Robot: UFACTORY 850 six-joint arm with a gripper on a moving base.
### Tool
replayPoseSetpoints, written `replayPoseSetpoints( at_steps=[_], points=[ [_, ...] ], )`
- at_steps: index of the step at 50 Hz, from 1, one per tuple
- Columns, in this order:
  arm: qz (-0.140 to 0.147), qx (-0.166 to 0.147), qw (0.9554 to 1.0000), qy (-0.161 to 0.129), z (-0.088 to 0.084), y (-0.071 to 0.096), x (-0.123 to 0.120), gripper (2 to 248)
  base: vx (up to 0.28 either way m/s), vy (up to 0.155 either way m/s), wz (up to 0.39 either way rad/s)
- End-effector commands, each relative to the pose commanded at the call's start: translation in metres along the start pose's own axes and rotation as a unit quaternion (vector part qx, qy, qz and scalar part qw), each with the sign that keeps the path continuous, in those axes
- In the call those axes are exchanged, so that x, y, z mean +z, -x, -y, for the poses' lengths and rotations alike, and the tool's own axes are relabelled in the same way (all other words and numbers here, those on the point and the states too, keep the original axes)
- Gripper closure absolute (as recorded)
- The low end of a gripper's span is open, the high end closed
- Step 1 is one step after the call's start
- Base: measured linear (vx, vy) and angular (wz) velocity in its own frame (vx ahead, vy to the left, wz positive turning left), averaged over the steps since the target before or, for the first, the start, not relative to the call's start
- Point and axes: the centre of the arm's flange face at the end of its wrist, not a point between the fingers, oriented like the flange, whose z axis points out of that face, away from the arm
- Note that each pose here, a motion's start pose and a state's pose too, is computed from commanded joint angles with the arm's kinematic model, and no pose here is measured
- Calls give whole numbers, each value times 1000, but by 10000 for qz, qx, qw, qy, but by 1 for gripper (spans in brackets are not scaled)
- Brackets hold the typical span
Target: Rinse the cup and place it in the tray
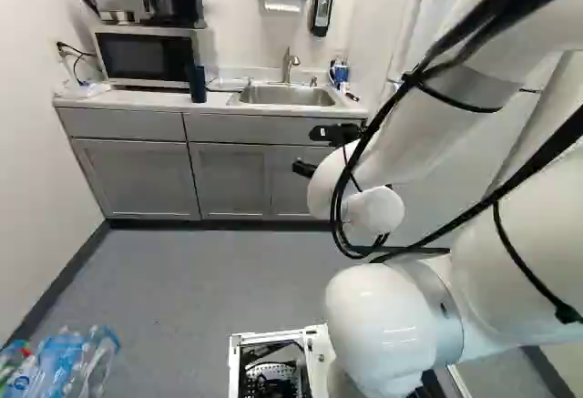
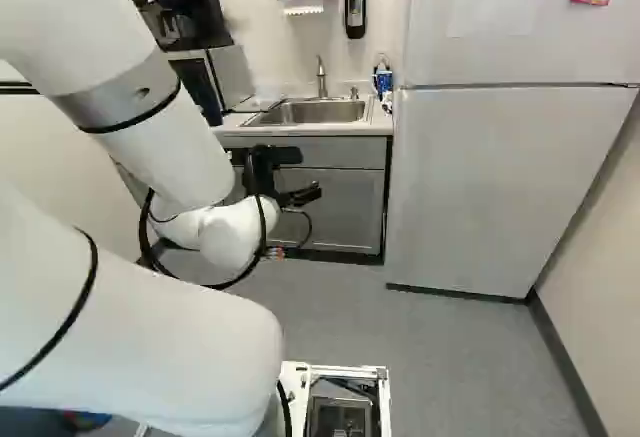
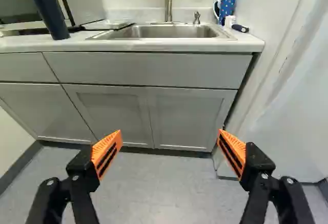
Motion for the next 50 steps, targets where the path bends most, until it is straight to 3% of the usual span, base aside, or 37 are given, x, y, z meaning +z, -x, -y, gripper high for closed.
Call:
replayPoseSetpoints(
  at_steps=[28, 50],
  points=[
    [4, 0, 10000, 0, 0, -1, 1, 3, 0, 0, 0],
    [38, 0, 10000, 0, 0, -10, 20, 3, 0, 0, 0]
  ],
)
